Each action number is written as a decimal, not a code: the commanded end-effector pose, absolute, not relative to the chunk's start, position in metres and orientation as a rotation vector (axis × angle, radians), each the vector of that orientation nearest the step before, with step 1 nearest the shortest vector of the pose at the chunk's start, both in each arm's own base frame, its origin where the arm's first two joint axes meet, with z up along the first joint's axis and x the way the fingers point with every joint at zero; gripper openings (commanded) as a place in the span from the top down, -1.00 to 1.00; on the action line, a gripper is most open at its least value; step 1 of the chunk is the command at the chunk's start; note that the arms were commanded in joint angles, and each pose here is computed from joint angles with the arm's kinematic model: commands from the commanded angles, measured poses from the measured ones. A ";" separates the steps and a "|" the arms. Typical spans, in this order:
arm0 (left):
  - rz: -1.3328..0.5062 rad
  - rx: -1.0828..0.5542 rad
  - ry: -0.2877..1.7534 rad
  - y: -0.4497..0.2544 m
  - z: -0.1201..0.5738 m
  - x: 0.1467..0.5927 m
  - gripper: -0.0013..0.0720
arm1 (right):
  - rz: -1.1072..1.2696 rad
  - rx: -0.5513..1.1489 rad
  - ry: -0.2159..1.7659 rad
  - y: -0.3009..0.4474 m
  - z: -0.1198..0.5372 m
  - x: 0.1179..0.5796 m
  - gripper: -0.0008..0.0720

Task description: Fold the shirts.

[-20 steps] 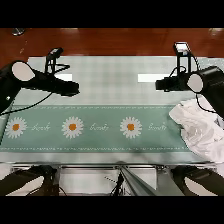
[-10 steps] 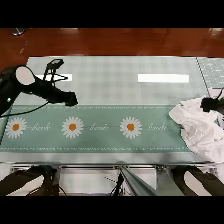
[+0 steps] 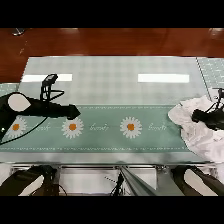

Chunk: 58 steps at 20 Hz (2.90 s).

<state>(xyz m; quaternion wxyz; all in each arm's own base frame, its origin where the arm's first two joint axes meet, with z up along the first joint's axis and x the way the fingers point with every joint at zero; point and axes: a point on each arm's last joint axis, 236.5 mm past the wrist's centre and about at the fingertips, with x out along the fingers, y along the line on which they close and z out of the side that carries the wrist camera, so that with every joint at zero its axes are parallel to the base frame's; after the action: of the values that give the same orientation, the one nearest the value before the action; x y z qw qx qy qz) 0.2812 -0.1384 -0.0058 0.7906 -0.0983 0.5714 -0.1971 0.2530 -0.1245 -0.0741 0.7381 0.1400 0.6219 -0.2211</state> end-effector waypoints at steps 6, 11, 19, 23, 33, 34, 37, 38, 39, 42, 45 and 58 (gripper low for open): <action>-0.384 -0.255 1.139 -0.126 0.019 0.308 -0.96 | -0.302 0.314 1.225 -0.107 -0.026 0.304 0.92; -0.428 -0.313 1.011 -0.122 0.107 0.330 -0.96 | -0.062 0.350 0.548 -0.054 0.231 0.374 0.92; -0.660 -0.244 1.084 -0.181 0.078 0.252 -0.96 | 0.390 0.165 0.117 0.092 0.438 0.314 0.92; -0.595 -0.300 1.129 -0.176 0.044 0.250 -0.96 | 0.610 0.120 0.301 0.159 0.398 0.295 0.92; -0.564 -0.318 1.118 -0.174 0.035 0.258 -0.96 | 0.701 0.118 1.171 0.264 0.045 0.266 0.92; -0.567 -0.315 1.118 -0.175 0.035 0.258 -0.96 | 0.675 0.160 1.227 0.267 0.024 0.264 0.91; -0.557 -0.366 1.109 -0.180 0.037 0.264 -0.96 | 0.707 0.321 1.339 0.299 -0.002 0.258 0.72; -0.560 -0.380 1.114 -0.182 0.036 0.265 -0.96 | 0.699 0.333 1.357 0.296 -0.005 0.259 -0.18; -0.563 -0.379 1.127 -0.182 0.034 0.263 -0.96 | 0.696 0.317 1.366 0.287 -0.003 0.261 -0.75; -0.546 -0.396 1.202 -0.171 0.026 0.253 -0.96 | 0.585 0.222 1.318 0.208 0.032 0.285 -0.74; -0.475 -0.465 1.243 -0.153 0.016 0.260 -0.96 | 0.223 0.178 1.186 0.068 0.067 0.304 -0.73; -0.870 -0.618 1.544 -0.302 -0.041 0.271 -0.79 | 0.147 0.679 1.407 0.078 -0.060 0.169 -0.71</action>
<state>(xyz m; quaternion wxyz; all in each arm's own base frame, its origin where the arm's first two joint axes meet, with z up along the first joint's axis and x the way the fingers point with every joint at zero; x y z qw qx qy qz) 0.2759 -0.2718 -0.0391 0.6262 -0.2768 0.6475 -0.3346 0.1937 0.0552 -0.0459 0.7384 0.2964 0.6043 0.0409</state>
